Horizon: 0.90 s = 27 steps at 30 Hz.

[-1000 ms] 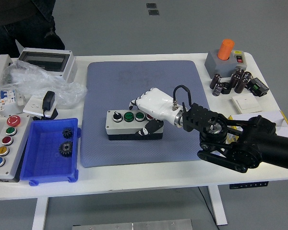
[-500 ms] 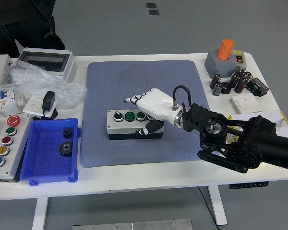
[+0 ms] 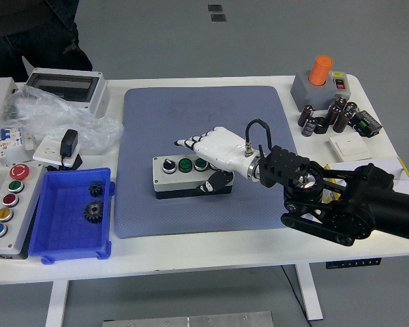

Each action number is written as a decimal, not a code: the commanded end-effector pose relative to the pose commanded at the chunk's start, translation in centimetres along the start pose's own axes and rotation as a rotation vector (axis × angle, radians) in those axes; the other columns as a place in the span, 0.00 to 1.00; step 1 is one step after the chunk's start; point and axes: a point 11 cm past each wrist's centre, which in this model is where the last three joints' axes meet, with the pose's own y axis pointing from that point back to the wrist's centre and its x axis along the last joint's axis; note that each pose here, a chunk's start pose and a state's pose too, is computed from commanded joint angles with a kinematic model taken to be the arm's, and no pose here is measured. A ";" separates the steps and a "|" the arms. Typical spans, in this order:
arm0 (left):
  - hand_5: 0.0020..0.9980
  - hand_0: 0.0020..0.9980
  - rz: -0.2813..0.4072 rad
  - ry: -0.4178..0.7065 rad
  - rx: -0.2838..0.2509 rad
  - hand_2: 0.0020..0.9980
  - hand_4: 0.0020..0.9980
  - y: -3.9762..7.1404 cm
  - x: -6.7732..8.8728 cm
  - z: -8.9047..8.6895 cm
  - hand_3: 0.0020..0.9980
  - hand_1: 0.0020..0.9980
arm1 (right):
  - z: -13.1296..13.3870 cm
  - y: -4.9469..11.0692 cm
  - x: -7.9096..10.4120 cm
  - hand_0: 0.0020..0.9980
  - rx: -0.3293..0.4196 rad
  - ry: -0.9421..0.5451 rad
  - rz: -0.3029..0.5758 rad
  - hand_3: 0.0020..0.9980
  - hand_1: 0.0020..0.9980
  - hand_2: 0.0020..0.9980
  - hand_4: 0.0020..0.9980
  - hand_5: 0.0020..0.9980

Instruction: Pick up the button,place it on the desk,press the button,press the button

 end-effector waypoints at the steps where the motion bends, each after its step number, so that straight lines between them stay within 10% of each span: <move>1: 0.34 0.59 -0.001 0.000 0.000 0.59 0.53 0.0 0.0 0.0 0.61 0.62 | -0.1 0.0 0.0 0.49 0.001 -0.007 -0.001 1.00 0.65 0.93 0.99 0.35; 3: 0.34 0.59 -0.002 0.000 0.001 0.59 0.53 0.0 0.0 -0.1 0.61 0.62 | -0.4 0.1 0.2 0.49 0.001 -0.030 -0.001 1.00 0.65 0.93 0.99 0.35; 4: 0.34 0.59 -0.003 0.000 0.001 0.59 0.52 0.0 -0.1 -0.1 0.61 0.62 | -0.5 0.1 0.3 0.48 0.001 -0.042 0.001 1.00 0.63 0.94 1.00 0.53; 27: 0.35 0.59 -0.008 -0.007 -0.006 0.59 0.52 0.0 0.0 0.0 0.61 0.62 | -2.0 -2.5 0.9 0.47 -0.104 0.069 -0.001 1.00 0.62 1.00 1.00 0.60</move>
